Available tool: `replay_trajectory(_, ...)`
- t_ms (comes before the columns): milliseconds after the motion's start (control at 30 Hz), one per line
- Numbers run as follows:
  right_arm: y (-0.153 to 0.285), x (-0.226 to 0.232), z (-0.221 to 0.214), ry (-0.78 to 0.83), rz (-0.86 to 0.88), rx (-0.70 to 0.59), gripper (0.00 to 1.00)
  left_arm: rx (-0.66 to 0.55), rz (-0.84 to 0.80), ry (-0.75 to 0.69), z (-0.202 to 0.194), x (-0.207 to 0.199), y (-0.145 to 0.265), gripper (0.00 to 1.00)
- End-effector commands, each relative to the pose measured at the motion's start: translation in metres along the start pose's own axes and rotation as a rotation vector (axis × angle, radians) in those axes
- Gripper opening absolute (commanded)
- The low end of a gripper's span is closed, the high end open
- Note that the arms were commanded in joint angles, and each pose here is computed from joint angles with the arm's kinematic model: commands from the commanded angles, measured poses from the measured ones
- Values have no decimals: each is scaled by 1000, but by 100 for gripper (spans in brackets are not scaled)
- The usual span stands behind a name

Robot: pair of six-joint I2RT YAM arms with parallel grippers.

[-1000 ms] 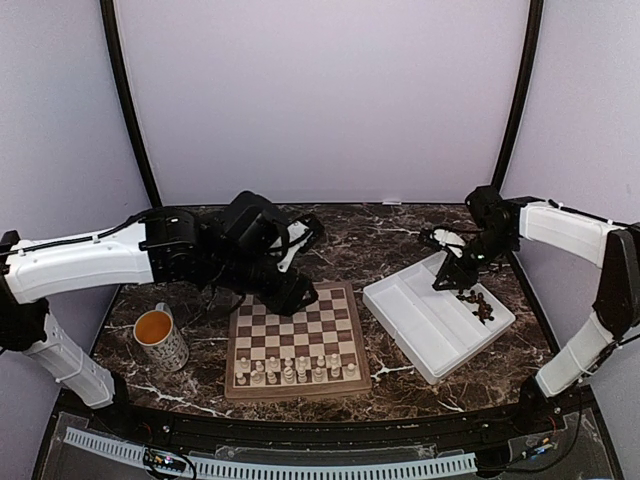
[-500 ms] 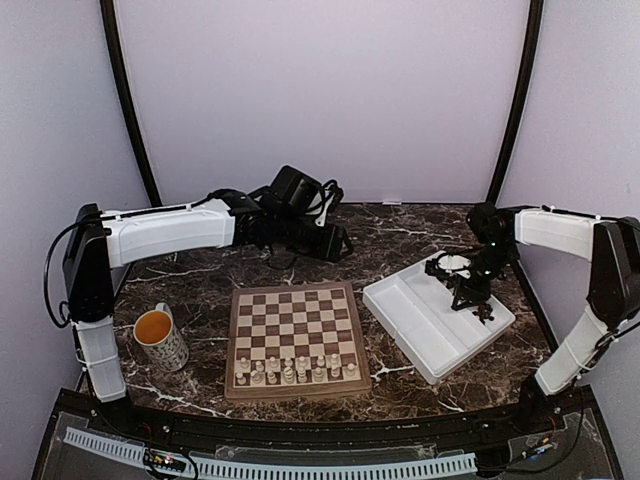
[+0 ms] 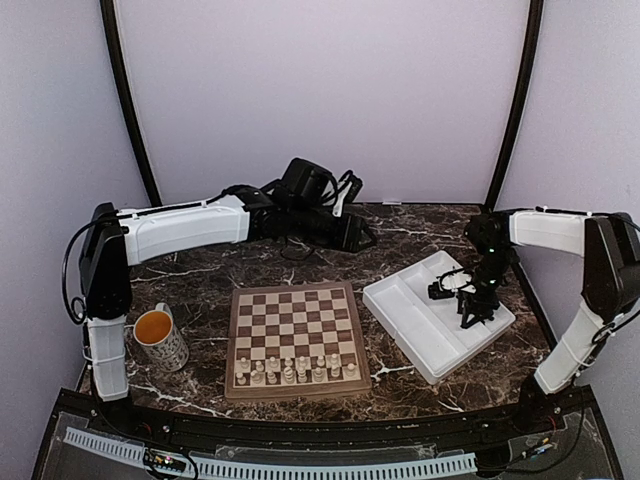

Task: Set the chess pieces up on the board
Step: Move the storage box to the center of the board.

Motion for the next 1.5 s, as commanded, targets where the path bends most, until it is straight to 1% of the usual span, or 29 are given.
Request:
replay_trajectory(0, -11, 15, -3, 30, 63, 36, 47, -22, -28, -3, 11, -4, 4, 52)
replay_trajectory(167, -25, 28, 7, 53, 102, 63, 45, -4, -46, 1, 7, -7, 6, 52)
replay_trajectory(333, -34, 37, 13, 76, 105, 92, 44, -4, -45, -4, 3, -8, 10, 52)
replay_trajectory(600, -25, 51, 41, 98, 134, 45, 43, -18, -47, -1, -3, -7, 11, 52)
replay_trajectory(700, -21, 44, 43, 78, 95, 48, 43, -14, -41, -3, -8, -5, 13, 52)
replay_trajectory(833, -23, 32, 30, 58, 14, 89, 43, -33, -12, -22, -9, -3, 23, 52)
replay_trajectory(900, -18, 29, 30, 43, 5, 77, 43, -48, 8, -37, -8, -2, 30, 52)
replay_trajectory(1100, 13, 19, 52, 27, -32, 4, 43, -87, 67, -118, -4, 1, 55, 54)
replay_trajectory(1200, 34, 12, 53, 7, -62, -12, 39, -103, 74, -150, -2, 1, 64, 54)
replay_trajectory(1300, 51, 1, 39, 12, -144, -8, 31, -112, 75, -180, -4, 0, 70, 54)
replay_trajectory(1400, 49, -6, 17, 52, -208, 19, 26, -137, 82, -184, -8, -1, 79, 55)
replay_trajectory(1467, 39, -6, 4, 89, -224, 49, 23, -145, 84, -179, -11, -1, 83, 55)
Point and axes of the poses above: each gripper's point midway between its finger pads, its own y axis back along the fingers, its own x axis along the line the jaws close on, z = x × y, the point moved 1 cm from there along y, back along the fingers, and after that the axes turned 14 degrees about -y, right-handed, at the moved point
